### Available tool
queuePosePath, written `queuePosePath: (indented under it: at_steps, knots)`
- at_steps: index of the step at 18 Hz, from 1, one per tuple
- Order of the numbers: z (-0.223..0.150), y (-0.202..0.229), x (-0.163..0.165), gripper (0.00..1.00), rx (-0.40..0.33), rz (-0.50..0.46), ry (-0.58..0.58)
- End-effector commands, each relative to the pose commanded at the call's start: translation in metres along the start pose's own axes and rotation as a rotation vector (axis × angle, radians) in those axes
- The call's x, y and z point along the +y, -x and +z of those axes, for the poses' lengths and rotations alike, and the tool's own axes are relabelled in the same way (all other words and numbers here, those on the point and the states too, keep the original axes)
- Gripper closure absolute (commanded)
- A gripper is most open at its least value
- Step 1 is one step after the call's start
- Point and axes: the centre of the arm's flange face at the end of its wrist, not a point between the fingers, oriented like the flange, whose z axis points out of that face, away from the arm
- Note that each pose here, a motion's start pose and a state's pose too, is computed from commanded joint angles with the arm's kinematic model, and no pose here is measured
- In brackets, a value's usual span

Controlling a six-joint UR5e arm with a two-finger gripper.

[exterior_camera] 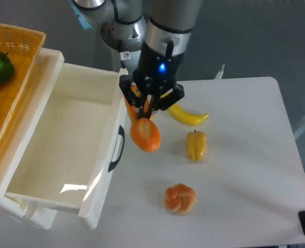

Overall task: Pick up the long bread
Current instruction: 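Carry the baguette over the open white drawer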

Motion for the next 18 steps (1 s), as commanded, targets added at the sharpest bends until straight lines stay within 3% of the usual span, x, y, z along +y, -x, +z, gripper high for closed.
queuePosePath:
  at_steps: [9, 18]
  knots:
    - [-0.034, -0.012, 0.005, 1.0, 0.069, -0.022, -0.079]
    - [-0.009, -0.022, -0.001, 1.0, 0.091, 0.003, -0.065]
